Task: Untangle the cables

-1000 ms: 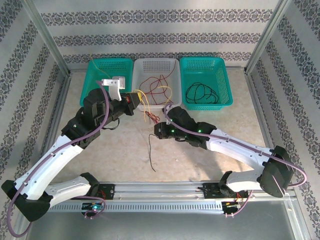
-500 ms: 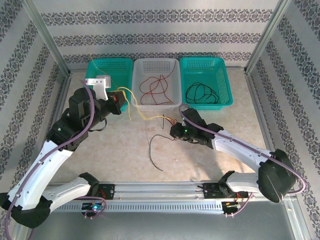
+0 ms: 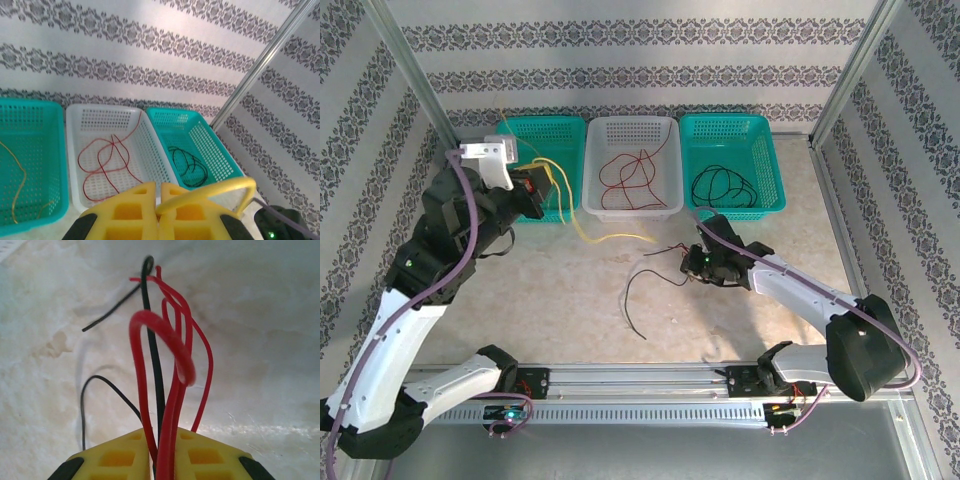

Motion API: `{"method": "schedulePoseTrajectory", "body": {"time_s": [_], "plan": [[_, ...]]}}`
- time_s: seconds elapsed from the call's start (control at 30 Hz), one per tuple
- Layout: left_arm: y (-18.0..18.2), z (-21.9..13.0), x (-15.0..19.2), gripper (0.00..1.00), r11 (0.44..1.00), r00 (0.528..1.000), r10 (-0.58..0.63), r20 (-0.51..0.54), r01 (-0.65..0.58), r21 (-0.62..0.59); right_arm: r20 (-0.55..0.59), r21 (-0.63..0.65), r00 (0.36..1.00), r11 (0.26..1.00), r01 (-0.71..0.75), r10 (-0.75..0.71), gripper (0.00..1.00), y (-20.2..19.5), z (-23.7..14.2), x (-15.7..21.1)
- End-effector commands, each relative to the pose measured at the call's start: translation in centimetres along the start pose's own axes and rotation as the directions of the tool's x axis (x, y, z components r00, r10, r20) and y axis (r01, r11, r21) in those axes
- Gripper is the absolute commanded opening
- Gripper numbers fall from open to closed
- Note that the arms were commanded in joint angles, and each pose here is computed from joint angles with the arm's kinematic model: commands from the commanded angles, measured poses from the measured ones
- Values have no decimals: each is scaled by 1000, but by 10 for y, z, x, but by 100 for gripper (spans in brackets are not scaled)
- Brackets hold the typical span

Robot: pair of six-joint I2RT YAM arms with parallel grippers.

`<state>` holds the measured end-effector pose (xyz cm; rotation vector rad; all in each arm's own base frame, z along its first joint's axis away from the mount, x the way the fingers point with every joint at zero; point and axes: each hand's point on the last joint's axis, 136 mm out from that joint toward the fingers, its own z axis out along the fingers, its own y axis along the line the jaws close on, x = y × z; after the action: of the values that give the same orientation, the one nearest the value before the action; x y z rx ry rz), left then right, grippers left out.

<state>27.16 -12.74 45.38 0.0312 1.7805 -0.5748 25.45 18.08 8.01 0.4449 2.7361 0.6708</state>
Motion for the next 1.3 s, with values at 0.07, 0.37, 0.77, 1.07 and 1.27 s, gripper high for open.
{"method": "schedulePoseTrajectory", "body": {"time_s": [0.07, 0.37, 0.77, 1.07, 1.27], "plan": [[9, -19, -21, 0, 994, 995, 88, 52, -85, -64, -61, 25, 998, 999, -26, 28, 19, -10, 9, 11], [1, -8, -19, 0, 999, 998, 41, 48, -40, -13, 97, -65, 988, 989, 129, -123, 66, 37, -56, -17], [-4, 8, -8, 0, 999, 999, -17, 38, 15, 38, 288, -418, 944, 865, 277, -163, 79, 150, -156, -32], [-3, 15, -3, 0, 999, 999, -18, 33, 17, 38, 152, -691, 960, 669, 274, -236, 81, 236, -149, 9], [-1, 18, 1, 0, 999, 999, -25, 32, 23, 39, 129, -717, 964, 650, 252, -232, 81, 255, -140, 17]]}}
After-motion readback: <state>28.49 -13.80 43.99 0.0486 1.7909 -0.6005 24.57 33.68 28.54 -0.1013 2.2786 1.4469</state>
